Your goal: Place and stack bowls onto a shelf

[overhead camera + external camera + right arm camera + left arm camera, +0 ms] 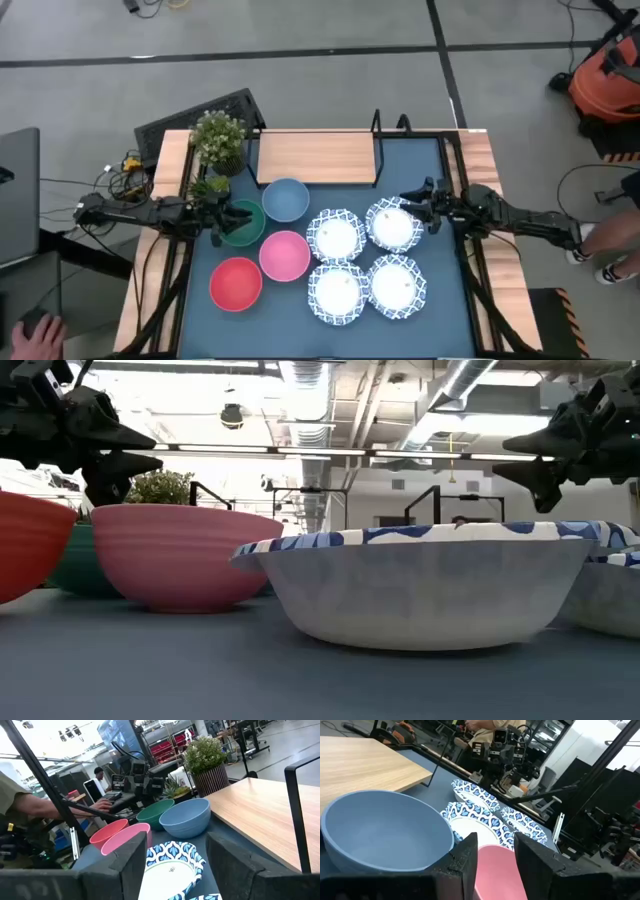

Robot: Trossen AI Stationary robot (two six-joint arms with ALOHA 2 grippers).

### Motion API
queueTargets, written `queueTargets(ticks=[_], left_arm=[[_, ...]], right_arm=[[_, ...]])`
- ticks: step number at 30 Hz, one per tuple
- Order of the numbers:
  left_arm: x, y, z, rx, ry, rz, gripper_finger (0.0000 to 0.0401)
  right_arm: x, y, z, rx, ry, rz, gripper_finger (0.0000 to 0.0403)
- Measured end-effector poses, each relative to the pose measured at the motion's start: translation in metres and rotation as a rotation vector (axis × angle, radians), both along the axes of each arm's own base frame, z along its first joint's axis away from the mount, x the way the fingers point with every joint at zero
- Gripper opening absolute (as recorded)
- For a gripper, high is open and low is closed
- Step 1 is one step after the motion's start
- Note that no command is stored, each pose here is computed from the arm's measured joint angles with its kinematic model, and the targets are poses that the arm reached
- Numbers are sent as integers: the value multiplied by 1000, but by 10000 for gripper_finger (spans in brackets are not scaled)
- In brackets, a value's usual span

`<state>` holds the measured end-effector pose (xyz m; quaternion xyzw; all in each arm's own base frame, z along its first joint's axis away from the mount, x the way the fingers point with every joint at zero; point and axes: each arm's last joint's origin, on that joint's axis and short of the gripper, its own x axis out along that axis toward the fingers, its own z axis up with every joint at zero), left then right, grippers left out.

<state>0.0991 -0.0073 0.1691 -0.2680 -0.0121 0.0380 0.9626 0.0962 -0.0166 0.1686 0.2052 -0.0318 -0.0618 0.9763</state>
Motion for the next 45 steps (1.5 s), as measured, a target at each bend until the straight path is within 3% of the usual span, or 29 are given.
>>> queueTargets(ticks=[15, 21, 29, 45], left_arm=[[0, 0, 0, 0, 0, 0, 112], [5, -3, -8, 9, 93, -81, 112], [8, -3, -12, 14, 149, -79, 112], [8, -3, -12, 14, 148, -80, 112]], right_arm=[[0, 0, 0, 0, 0, 0, 227], [0, 0, 0, 0, -1, 1, 227], [0, 0, 0, 0, -1, 0, 227], [0, 0, 0, 0, 0, 0, 227]])
